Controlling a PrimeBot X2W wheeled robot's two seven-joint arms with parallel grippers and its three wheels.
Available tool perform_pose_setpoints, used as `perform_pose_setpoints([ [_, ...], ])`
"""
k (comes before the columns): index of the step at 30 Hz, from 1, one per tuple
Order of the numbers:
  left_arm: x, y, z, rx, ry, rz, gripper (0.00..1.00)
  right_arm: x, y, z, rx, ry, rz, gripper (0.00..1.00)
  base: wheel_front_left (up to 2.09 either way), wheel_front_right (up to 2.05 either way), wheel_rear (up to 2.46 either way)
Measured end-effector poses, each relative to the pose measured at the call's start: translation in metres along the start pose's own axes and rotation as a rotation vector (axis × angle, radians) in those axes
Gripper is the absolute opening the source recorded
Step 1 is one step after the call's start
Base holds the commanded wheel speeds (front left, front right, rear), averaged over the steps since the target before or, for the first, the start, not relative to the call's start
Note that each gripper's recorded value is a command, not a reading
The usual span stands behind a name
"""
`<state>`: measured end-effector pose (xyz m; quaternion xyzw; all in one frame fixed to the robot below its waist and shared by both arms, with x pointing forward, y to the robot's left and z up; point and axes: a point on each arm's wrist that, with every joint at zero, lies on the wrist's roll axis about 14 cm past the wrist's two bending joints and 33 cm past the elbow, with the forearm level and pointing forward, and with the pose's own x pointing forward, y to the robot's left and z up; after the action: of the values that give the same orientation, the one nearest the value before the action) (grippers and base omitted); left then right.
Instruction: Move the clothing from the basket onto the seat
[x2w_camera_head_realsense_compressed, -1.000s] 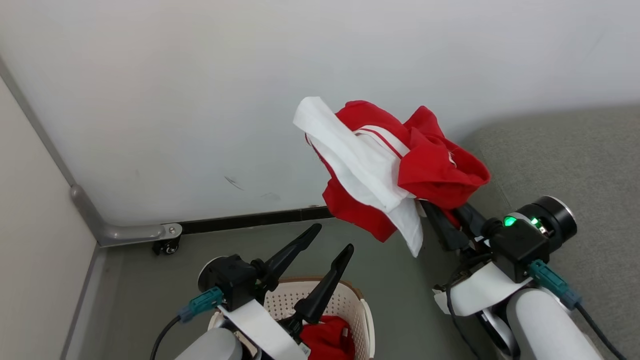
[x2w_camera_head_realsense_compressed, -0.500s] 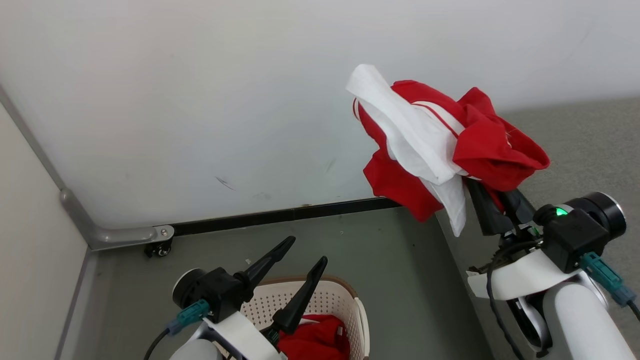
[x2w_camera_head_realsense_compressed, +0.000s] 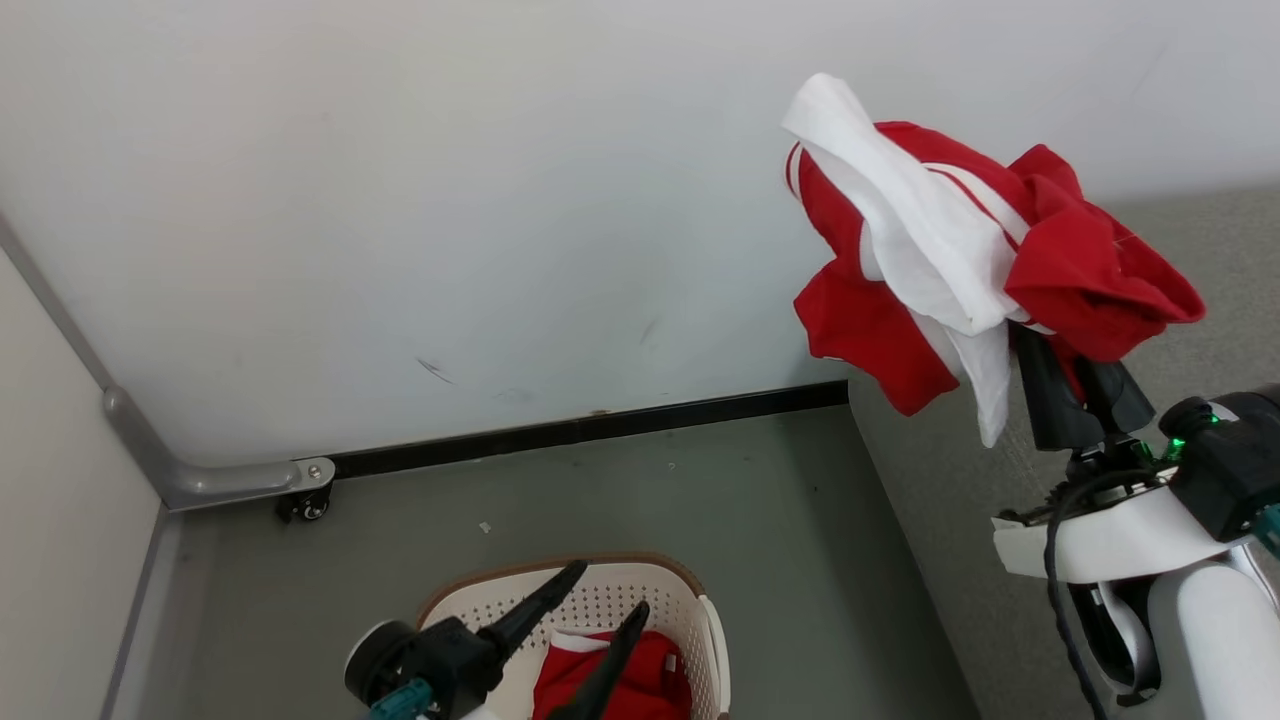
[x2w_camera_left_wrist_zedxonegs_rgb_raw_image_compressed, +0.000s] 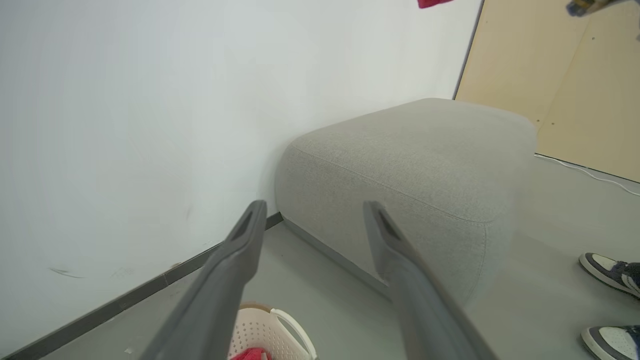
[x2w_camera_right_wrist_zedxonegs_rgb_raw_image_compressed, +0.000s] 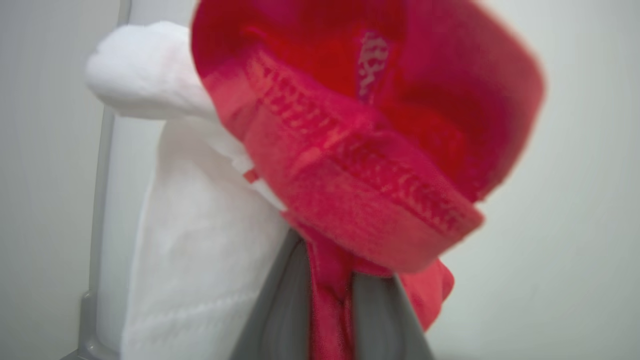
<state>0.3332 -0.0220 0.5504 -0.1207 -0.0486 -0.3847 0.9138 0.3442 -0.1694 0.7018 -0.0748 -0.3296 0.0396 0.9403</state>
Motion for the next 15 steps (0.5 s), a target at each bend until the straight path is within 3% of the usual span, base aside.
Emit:
perform_pose_setpoints([
  [15, -0.013, -0.020, -0.034, 0.010, 0.091, -0.034, 1.00, -0.029, -0.043, -0.005, -0.025, 0.052, -0.137, 0.00, 0.00, 0.00, 0.00],
])
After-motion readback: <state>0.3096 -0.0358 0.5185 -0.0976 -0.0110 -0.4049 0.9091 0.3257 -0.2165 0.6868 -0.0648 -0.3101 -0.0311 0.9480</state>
